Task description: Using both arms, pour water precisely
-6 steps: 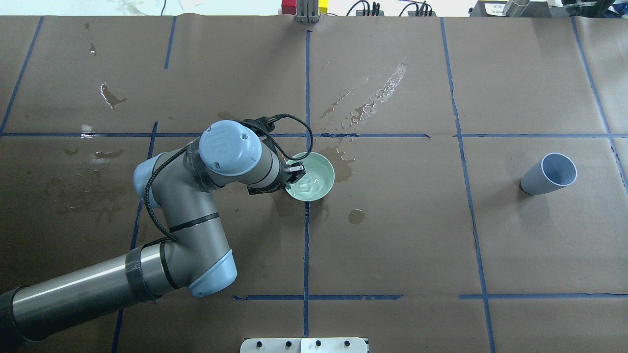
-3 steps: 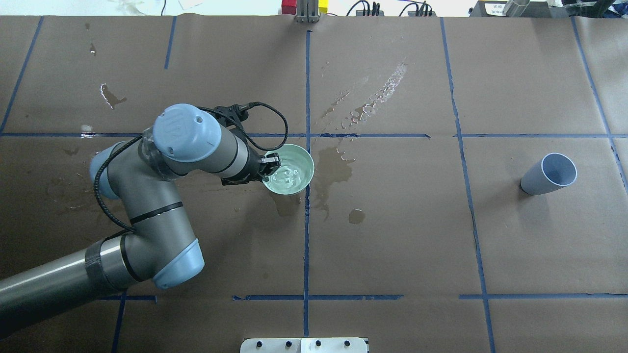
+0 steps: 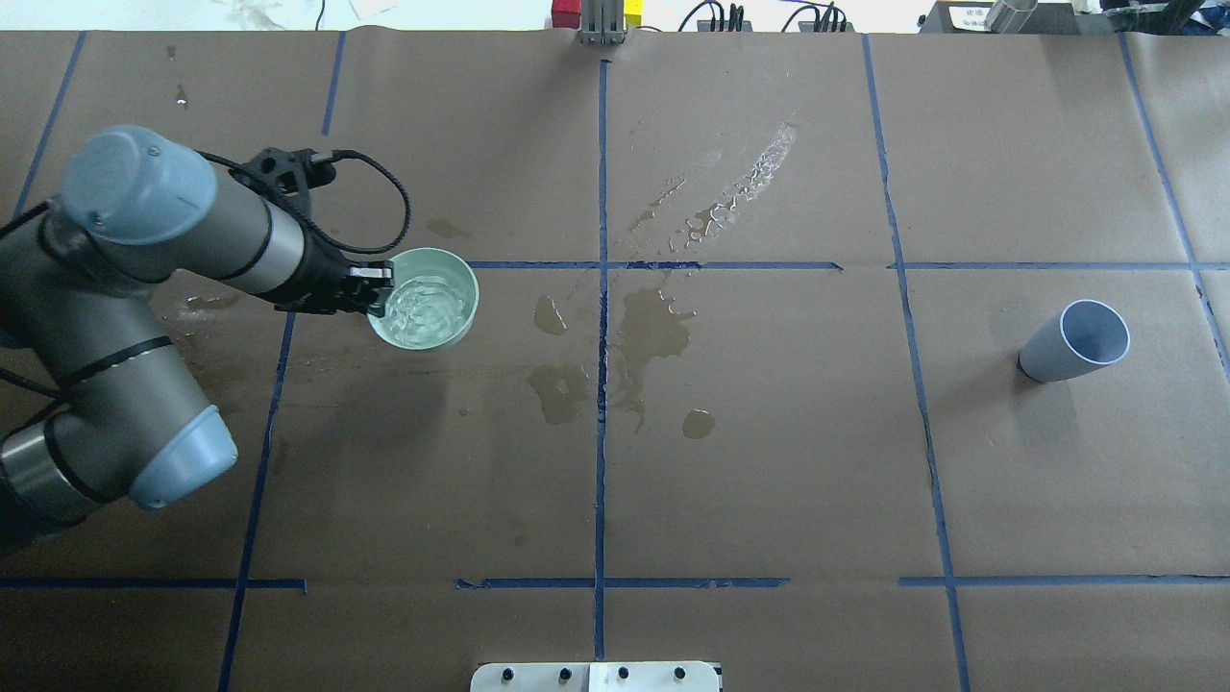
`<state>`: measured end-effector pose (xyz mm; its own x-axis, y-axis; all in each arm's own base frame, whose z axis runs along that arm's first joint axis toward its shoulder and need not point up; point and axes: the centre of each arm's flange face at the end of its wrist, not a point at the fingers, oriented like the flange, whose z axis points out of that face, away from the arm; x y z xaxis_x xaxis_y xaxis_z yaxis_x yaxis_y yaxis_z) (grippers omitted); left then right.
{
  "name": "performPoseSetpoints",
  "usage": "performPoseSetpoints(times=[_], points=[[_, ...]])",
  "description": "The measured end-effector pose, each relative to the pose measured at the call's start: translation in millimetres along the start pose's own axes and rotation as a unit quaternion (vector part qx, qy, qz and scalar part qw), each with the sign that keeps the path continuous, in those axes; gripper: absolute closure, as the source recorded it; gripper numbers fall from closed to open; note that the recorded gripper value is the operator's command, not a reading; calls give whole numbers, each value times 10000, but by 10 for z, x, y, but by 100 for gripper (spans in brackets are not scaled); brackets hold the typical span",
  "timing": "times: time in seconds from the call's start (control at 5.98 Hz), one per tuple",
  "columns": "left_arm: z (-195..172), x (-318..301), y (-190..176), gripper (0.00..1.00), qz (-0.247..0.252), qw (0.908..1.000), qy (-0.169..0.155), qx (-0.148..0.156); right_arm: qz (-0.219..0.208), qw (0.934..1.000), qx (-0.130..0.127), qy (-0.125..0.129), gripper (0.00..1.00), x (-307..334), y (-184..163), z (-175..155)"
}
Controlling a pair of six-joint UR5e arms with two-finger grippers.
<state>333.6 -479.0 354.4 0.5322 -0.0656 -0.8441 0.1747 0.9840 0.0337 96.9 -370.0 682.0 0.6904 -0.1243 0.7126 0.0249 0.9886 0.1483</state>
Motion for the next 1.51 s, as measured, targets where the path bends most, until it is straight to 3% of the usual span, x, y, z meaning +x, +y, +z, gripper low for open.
performPoseSetpoints(times=[0.5,0.84,1.51], points=[[-519,-1971,-158,100,451,9987,71,-241,-8,10000,-3,-3,0,-5,-2,4],[-655,-2979,-315,100,475,9977,123,-477,-16,10000,2,-5,0,-6,-5,0],[-329,-3745,-350,100,343,9980,97,-519,-26,10000,11,-4,0,-12,-14,-7]])
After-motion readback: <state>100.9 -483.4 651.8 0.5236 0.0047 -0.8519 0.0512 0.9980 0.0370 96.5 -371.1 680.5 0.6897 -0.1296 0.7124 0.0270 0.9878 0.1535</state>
